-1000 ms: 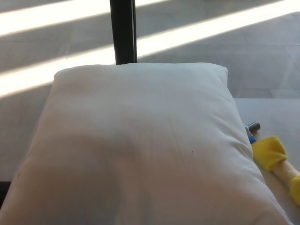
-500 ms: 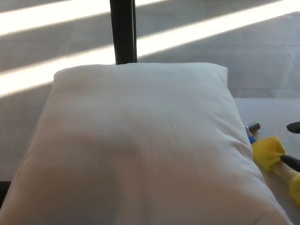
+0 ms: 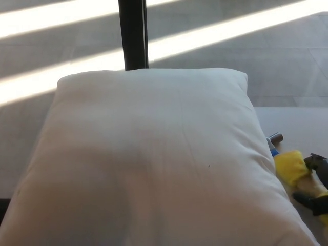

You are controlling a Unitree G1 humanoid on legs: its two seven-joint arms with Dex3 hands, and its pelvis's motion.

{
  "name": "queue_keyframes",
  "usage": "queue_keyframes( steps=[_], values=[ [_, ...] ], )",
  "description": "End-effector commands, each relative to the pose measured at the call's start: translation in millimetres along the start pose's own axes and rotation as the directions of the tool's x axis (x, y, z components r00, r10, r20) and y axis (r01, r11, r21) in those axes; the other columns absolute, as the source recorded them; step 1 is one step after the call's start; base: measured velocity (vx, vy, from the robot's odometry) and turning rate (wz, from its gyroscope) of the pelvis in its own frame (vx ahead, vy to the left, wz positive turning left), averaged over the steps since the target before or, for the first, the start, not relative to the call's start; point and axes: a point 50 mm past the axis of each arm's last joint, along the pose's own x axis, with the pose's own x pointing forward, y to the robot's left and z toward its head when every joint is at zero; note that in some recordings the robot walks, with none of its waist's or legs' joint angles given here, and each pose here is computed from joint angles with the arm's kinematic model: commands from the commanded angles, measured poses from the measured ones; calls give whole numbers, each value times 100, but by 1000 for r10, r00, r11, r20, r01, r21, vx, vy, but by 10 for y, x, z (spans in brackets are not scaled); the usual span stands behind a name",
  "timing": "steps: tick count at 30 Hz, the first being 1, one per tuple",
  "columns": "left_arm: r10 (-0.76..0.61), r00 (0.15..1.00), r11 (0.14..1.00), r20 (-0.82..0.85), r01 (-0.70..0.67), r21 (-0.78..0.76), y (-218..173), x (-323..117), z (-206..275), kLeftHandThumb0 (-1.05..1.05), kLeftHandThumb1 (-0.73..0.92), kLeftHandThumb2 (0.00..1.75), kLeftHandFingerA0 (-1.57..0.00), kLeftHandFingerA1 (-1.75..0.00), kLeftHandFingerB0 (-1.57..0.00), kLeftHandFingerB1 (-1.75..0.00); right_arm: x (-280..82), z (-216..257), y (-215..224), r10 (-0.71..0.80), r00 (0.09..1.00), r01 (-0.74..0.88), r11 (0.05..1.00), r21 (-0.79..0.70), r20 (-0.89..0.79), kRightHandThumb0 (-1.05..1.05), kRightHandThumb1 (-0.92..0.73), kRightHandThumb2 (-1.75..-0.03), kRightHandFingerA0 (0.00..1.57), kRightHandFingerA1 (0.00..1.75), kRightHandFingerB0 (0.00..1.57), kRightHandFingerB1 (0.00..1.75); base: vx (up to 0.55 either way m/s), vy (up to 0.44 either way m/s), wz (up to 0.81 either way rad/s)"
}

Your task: A hammer is kept on the right hand side and a pillow is kept on the left hand side on the desk infront of the robot and the robot uses its right hand to pick up the hammer and makes a downward swinging motion to hit the pillow

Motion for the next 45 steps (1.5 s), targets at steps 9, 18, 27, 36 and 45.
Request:
queue_keyframes(
  steps=[9,18,27,36,45],
  values=[
    [-17,1000,999,25,16,50,12,-1,64,-64,76,63,-61,-53,-47,-44,63,-10,215,5,996,-29,965,-260,-91,-66,-64,-60,13,58,36,34,0,0,0],
    [-15,1000,1000,12,15,10,44,-19,8,-64,72,62,-62,-57,-48,-46,-20,-312,553,194,944,-281,896,-344,-268,-27,-65,-59,97,101,48,41,0,0,0],
    [-28,999,998,18,27,50,13,-14,2,-64,72,62,-63,-57,-47,-47,-118,-280,801,204,952,-282,878,-388,-230,-32,-69,-64,74,148,59,59,0,0,1],
    [-29,1000,995,11,28,98,18,-15,12,-63,75,62,-63,-55,-48,-45,-152,-316,853,244,951,-303,859,-414,-189,-29,-72,-64,65,146,61,70,0,0,0],
    [-19,1000,997,13,18,81,52,-24,15,-63,74,62,-61,-56,-48,-46,-124,-405,677,170,981,-191,928,-319,-93,-36,-92,-74,71,105,71,84,0,0,0]
  ],
)
